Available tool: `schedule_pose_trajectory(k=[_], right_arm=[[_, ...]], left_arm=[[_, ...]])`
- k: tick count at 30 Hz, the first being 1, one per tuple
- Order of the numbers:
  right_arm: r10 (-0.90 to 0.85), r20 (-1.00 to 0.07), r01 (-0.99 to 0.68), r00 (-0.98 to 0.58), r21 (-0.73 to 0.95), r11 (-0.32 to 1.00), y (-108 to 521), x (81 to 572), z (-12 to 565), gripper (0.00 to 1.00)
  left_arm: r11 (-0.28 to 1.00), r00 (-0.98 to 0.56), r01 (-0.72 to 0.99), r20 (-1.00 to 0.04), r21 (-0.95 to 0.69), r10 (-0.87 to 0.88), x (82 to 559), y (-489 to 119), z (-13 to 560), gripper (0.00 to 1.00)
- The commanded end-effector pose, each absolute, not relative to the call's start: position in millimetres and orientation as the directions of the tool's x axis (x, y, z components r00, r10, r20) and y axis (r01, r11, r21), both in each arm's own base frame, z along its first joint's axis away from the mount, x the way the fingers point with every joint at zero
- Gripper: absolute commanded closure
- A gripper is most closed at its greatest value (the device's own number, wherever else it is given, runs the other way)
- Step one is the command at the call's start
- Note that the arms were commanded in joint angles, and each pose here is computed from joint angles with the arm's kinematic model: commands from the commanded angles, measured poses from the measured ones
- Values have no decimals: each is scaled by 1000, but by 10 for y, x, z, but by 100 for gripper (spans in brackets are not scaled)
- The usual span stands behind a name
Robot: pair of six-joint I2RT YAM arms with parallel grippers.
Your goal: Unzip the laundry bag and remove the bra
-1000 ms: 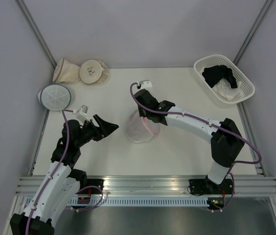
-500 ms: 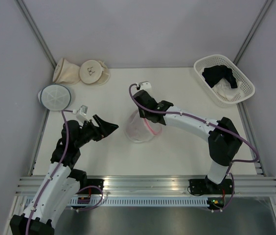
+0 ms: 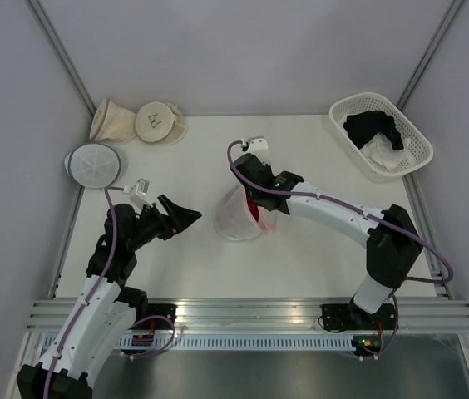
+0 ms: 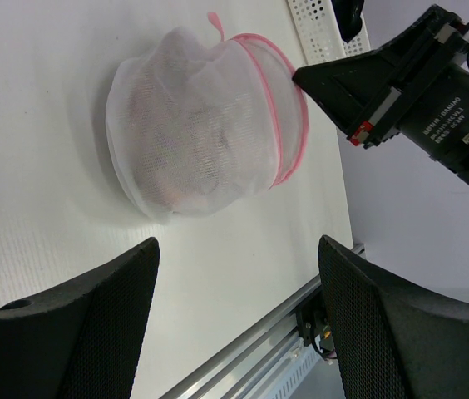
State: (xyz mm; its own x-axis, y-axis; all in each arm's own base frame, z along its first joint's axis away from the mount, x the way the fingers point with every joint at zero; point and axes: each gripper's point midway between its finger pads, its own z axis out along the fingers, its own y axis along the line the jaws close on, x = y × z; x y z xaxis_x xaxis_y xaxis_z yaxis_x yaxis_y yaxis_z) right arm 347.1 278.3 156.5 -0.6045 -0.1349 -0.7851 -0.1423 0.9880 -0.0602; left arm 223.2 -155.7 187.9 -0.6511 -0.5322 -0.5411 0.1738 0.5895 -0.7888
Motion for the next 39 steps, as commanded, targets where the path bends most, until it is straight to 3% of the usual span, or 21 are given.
schedule_pose_trajectory(k=[1,10,14,21,24,29,33,39], right_arm=[[-96,-821,-67,-563,-70,995,2507,3445,1871,99],[-167,-759,-262,-630,5,965,2528,3125,1916,100],[-169,-754,-466,-634,200,862,2802,2819,2131,100],[-177,-774,-615,-608,318,722,2997,2561,2350,100],[-175,-778,-624,-604,324,711,2997,2552,2381,100],[-187,-756,-568,-627,280,774,2915,2671,2219,99],[-203,-729,-523,-653,241,817,2854,2742,2008,99],[-193,-716,-480,-671,222,849,2770,2766,1856,90]], left_arm=[[568,-643,186,-537,-802,-547,2265,-1579,1983,19],[526,-690,355,-596,-773,-410,2400,-1879,2211,18],[530,-713,405,-621,-745,-326,2504,-2148,2189,18],[594,-669,501,-717,-629,-194,2542,-2548,2114,18],[676,-630,509,-766,-533,-130,2603,-2561,2044,18],[782,-641,430,-763,-451,-87,2715,-2486,1772,19],[818,-623,397,-777,-416,-92,2842,-2444,1694,19],[819,-614,423,-787,-387,-54,2986,-2587,1607,20]])
